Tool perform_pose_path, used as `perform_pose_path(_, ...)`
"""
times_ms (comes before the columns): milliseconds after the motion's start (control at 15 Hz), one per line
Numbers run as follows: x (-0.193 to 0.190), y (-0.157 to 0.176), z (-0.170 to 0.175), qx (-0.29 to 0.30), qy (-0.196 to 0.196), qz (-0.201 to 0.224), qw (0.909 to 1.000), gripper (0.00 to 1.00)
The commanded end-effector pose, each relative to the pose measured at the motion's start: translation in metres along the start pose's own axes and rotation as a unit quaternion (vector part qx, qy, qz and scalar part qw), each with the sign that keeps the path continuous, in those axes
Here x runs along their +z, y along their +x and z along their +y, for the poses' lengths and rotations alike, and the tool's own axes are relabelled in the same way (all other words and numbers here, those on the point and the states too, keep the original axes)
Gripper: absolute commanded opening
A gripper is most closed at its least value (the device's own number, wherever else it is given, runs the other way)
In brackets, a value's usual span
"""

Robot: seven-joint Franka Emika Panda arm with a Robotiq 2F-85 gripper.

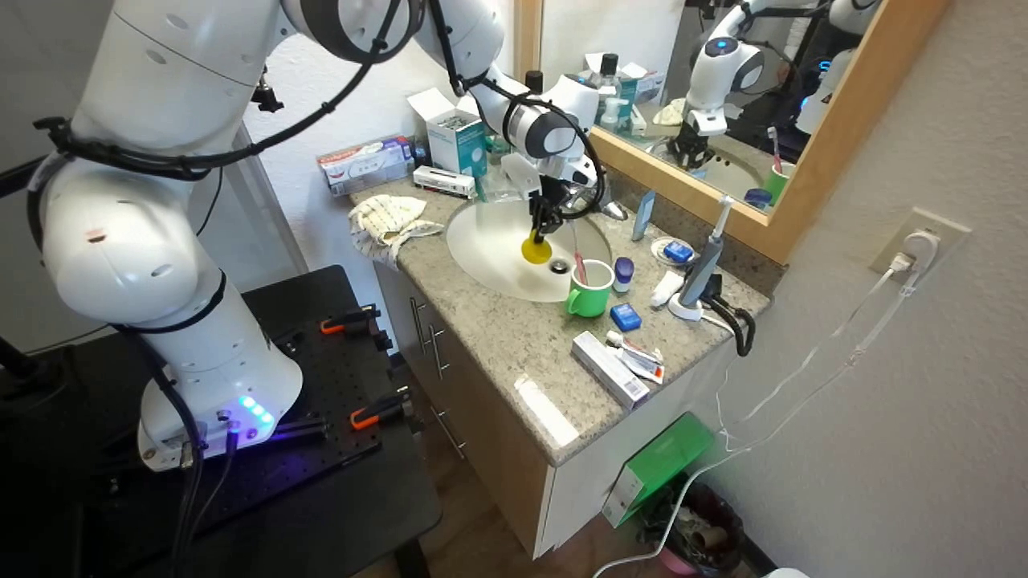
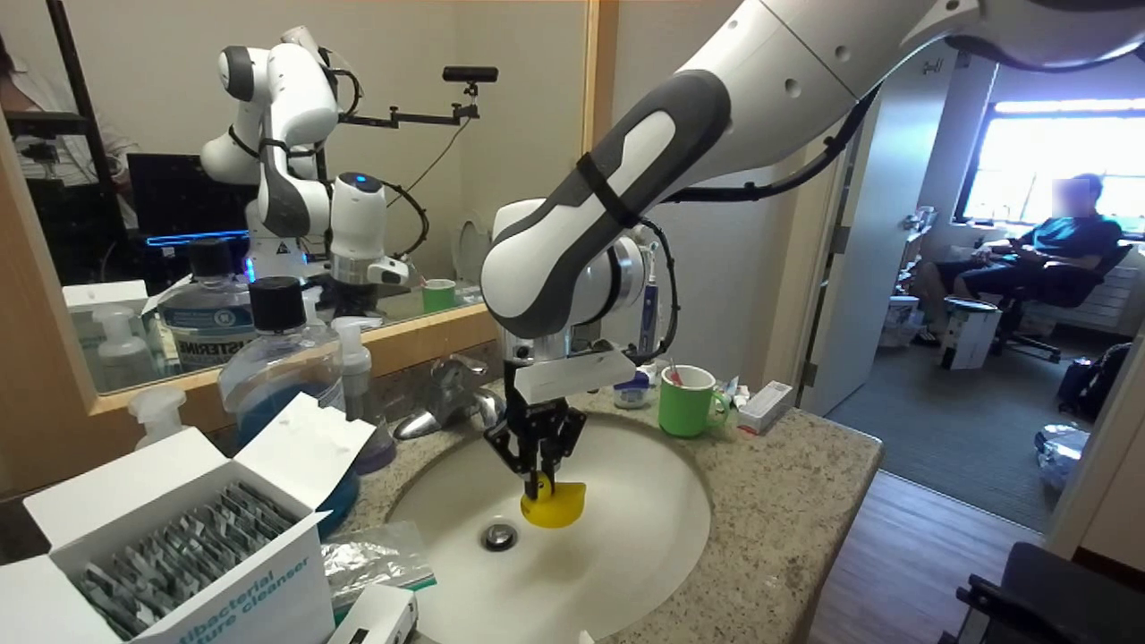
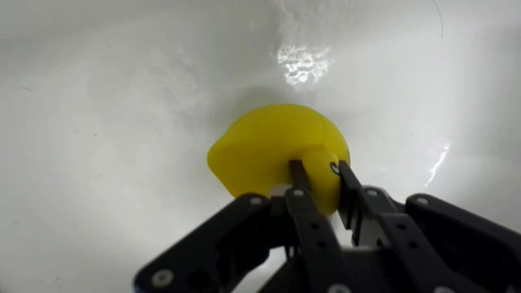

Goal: Put the duck in the sink

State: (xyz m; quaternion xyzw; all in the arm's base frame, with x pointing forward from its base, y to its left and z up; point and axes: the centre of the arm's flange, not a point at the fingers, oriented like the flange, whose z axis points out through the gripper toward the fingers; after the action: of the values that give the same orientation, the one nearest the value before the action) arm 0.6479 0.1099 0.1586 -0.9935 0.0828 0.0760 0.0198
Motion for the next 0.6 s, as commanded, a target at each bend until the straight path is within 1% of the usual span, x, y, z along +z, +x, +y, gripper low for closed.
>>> perform_pose_path(0,0.006,0.008,0.002,0.002,0.005,-0.025,0.9997,0.05)
perform_pose_path(133,0.008,-0.006,0.014,0.019,-0.006,-0.033,0.9993,0.05)
perform_pose_path(200,0.014,0.001,0.006,0.008,-0.004,-0.019,0.9998,0.21)
perform_pose_path(533,0.016,0.002,0.014,0.014,-0.009,-0.024,0.9996,0.21)
